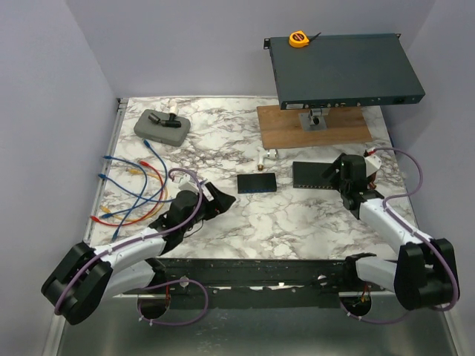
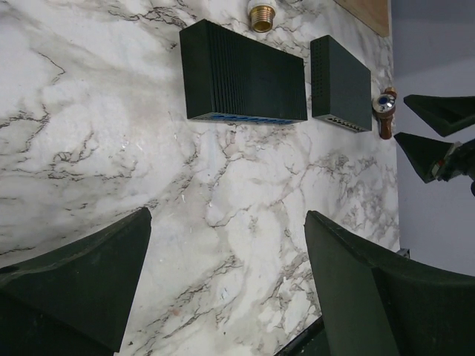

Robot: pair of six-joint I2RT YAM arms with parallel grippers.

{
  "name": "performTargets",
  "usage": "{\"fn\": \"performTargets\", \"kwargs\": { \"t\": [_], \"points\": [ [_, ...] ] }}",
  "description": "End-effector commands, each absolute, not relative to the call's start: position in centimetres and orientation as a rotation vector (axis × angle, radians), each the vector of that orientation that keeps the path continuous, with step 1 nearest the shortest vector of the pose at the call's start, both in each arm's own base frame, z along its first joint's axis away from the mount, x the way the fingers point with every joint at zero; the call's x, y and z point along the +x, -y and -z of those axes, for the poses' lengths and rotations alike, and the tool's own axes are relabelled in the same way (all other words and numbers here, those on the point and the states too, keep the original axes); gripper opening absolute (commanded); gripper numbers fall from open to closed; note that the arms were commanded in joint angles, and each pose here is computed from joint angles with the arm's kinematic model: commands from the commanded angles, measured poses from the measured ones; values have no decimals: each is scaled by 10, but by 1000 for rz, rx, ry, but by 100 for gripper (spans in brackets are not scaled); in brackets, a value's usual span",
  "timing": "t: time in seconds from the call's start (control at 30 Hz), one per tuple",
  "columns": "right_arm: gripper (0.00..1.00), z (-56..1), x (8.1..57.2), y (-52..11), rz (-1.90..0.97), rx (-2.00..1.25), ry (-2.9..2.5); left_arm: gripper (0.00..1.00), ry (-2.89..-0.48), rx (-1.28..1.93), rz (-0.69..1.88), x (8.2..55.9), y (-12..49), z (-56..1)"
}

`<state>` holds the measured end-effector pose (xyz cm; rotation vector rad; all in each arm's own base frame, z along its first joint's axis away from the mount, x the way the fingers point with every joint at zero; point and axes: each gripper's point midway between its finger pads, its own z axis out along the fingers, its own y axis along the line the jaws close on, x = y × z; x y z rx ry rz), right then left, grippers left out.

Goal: Pull the plug from the switch port
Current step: Move the switch port to the center of the board.

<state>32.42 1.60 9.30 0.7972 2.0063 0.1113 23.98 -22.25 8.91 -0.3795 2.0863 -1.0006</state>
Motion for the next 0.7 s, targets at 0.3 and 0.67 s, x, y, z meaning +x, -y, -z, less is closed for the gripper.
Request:
{"fn": "performTargets", "kwargs": {
  "t": [0.3, 0.67],
  "points": [
    [83, -62, 374, 16, 54, 832, -2031, 83, -2039, -356, 1079, 225, 220, -91],
    [80, -53, 387, 8, 25, 718, -2106, 83, -2038, -330, 1092, 224, 223, -91]
  ]
}}
